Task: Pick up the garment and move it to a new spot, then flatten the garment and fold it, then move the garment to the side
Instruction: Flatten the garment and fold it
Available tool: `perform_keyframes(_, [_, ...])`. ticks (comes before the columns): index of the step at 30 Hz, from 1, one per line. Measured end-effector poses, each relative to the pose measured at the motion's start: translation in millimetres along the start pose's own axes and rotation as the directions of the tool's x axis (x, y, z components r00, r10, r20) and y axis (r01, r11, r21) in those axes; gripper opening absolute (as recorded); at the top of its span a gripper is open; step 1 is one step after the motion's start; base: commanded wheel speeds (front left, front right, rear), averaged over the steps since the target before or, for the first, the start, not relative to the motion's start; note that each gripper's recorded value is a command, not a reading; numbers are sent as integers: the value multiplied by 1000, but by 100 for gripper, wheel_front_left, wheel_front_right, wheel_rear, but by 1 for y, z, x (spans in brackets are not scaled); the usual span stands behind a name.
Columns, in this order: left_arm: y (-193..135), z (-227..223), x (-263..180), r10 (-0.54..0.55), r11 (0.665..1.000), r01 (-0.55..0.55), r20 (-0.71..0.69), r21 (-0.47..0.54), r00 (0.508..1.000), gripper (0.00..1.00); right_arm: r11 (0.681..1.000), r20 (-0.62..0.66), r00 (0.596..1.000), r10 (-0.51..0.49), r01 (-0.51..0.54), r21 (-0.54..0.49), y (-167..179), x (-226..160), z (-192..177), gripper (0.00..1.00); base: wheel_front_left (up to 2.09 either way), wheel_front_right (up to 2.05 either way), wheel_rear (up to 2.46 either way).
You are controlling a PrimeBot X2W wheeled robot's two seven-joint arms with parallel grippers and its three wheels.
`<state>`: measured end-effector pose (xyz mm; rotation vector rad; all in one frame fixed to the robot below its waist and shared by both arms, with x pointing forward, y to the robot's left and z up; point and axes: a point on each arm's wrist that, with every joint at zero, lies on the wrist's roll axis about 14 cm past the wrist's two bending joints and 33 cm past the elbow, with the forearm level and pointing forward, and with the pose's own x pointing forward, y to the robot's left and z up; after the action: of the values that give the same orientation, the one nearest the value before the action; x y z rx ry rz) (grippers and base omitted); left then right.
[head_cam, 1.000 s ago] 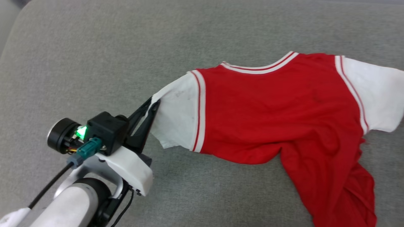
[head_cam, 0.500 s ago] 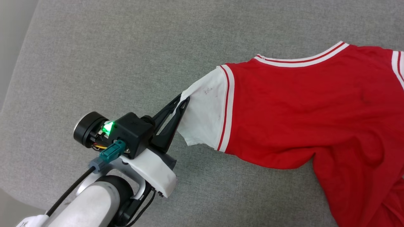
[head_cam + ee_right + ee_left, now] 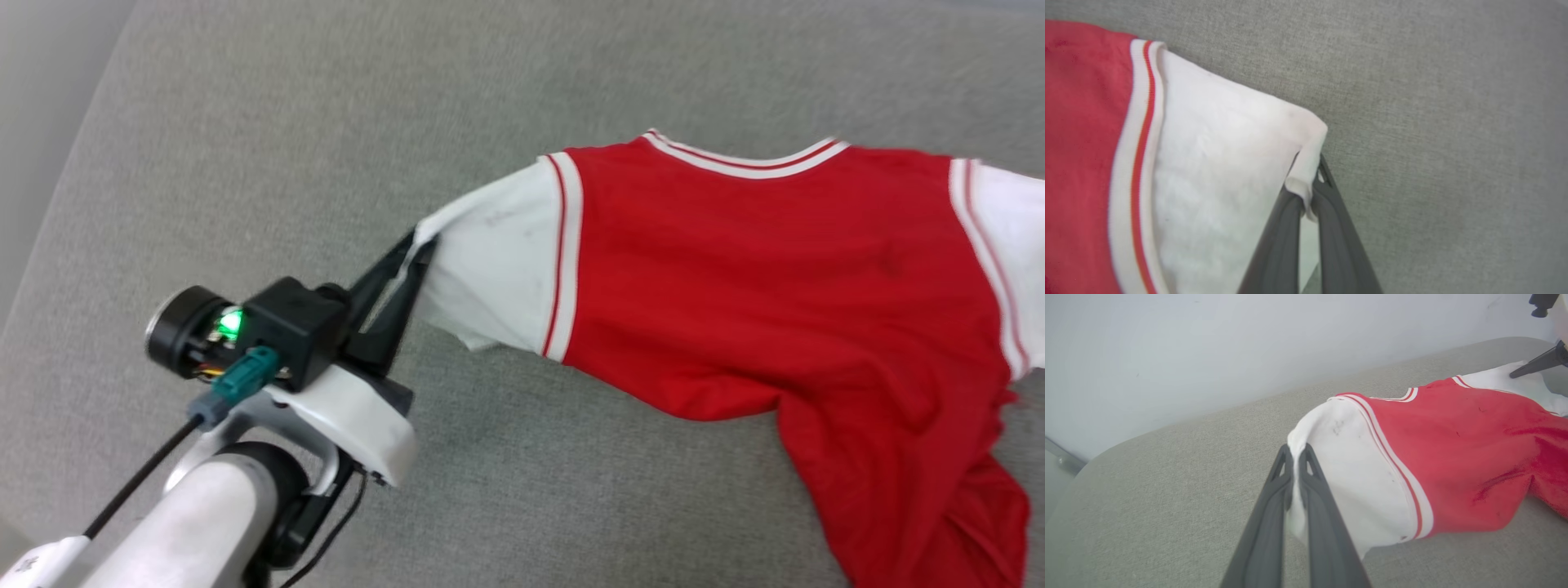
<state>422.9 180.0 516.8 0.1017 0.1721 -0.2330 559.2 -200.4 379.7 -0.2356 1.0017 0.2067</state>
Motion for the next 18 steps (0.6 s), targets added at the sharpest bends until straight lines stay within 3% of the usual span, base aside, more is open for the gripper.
perform_keyframes(5, [11,22,-13,33,999,-35,65,31,997,0,1000,186,983,-11,5,30,-10,-45,35,0,0,0,0])
perform_keyframes(10, [26,59,-28,73,994,-85,167,66,983,0,999,364,931,-31,21,33,-20,-105,65,0,0,0,0])
perform_keyframes(18, [47,135,-63,117,978,-173,382,116,917,0,998,646,761,-67,58,35,-34,-215,100,0,0,0,0])
